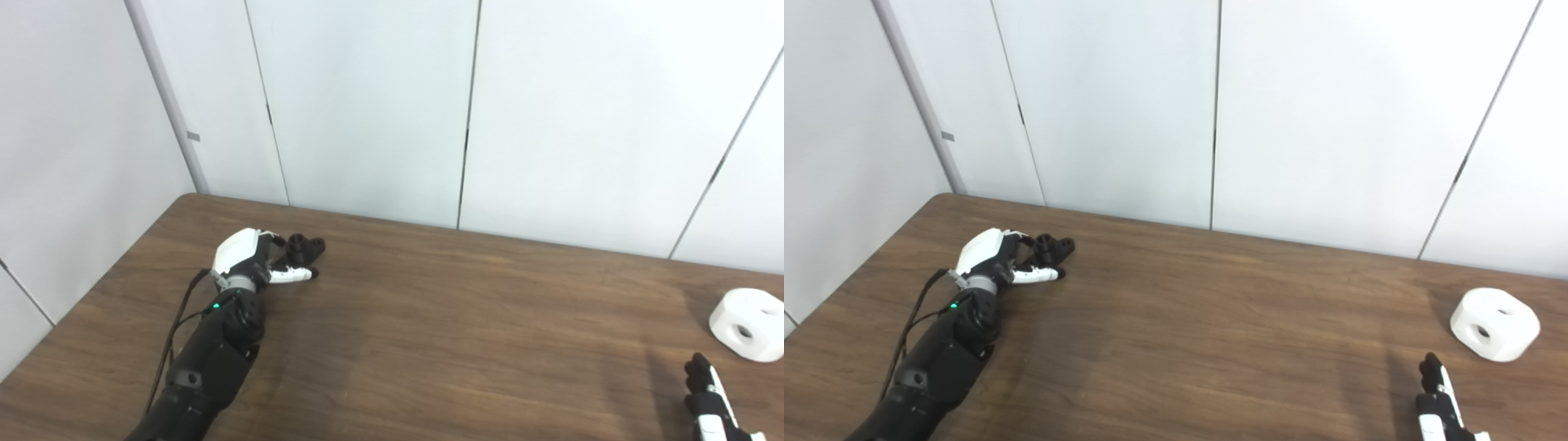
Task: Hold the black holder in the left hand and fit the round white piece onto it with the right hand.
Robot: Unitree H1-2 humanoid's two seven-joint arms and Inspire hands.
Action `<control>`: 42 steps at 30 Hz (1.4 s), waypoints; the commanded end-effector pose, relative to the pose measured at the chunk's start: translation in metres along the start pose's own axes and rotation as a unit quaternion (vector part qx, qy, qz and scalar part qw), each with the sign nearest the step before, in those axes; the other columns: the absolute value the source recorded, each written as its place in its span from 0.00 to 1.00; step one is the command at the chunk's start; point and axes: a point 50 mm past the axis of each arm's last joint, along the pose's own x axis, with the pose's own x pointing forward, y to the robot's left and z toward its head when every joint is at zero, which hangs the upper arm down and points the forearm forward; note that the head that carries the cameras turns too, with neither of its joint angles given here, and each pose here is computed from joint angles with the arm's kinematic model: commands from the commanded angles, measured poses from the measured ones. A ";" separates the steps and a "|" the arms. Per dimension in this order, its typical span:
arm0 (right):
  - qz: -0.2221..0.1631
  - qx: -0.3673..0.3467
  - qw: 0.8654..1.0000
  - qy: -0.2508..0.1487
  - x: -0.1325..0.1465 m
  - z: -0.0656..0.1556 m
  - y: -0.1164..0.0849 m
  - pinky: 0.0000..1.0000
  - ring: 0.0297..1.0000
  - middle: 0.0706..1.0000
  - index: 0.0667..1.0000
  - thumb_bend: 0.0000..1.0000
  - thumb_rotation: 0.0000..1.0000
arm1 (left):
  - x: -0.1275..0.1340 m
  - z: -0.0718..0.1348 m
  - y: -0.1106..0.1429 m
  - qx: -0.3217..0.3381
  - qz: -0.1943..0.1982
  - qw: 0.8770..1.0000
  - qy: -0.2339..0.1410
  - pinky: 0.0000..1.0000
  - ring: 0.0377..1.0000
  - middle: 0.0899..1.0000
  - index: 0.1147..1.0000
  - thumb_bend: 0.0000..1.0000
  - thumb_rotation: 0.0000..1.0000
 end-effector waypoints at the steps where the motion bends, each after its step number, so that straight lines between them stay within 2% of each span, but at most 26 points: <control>1: 0.002 0.007 1.000 -0.016 -0.002 0.006 0.002 1.00 1.00 0.98 0.99 0.52 1.00 | 0.008 0.011 0.016 0.004 0.020 1.000 -0.015 1.00 1.00 0.94 0.74 0.85 0.38; 16: -0.007 0.001 1.000 -0.011 -0.003 0.008 -0.003 1.00 1.00 0.98 0.98 0.54 1.00 | 0.006 -0.001 0.016 0.018 0.013 1.000 0.002 1.00 1.00 0.92 0.70 0.85 0.34; 21: -0.008 0.005 1.000 -0.010 -0.003 0.008 -0.004 1.00 1.00 0.98 0.98 0.54 1.00 | 0.007 -0.003 0.015 0.026 0.006 1.000 0.005 1.00 0.99 0.90 0.66 0.84 0.34; 24: -0.010 0.002 1.000 -0.009 -0.003 0.009 -0.005 1.00 1.00 0.98 0.98 0.54 1.00 | 0.008 -0.003 0.014 0.030 0.002 1.000 0.006 1.00 0.99 0.88 0.63 0.81 0.33; 27: -0.012 0.000 1.000 -0.011 -0.003 0.010 -0.006 1.00 1.00 0.97 0.98 0.51 1.00 | 0.008 -0.003 0.013 0.027 0.005 1.000 0.004 1.00 0.97 0.84 0.52 0.79 0.26; 28: -0.012 -0.001 1.000 -0.011 -0.003 0.010 -0.007 1.00 1.00 0.97 0.99 0.52 1.00 | 0.007 -0.003 0.013 0.022 0.008 1.000 0.002 1.00 0.96 0.83 0.46 0.63 0.15; 30: -0.012 0.002 1.000 -0.009 -0.004 0.010 -0.008 1.00 1.00 0.97 0.99 0.53 1.00 | 0.007 -0.005 0.012 0.011 0.014 1.000 -0.002 1.00 0.94 0.81 0.43 0.55 0.08; 33: -0.012 0.006 1.000 -0.011 -0.004 0.011 -0.008 1.00 1.00 0.97 0.99 0.54 1.00 | 0.006 -0.006 0.011 0.002 0.019 1.000 -0.003 1.00 0.93 0.79 0.42 0.52 0.05; 42: -0.014 0.005 1.000 -0.016 -0.004 0.013 -0.011 1.00 1.00 0.97 0.99 0.51 1.00 | 0.003 -0.010 0.010 0.005 0.024 1.000 -0.011 1.00 0.90 0.77 0.42 0.52 0.04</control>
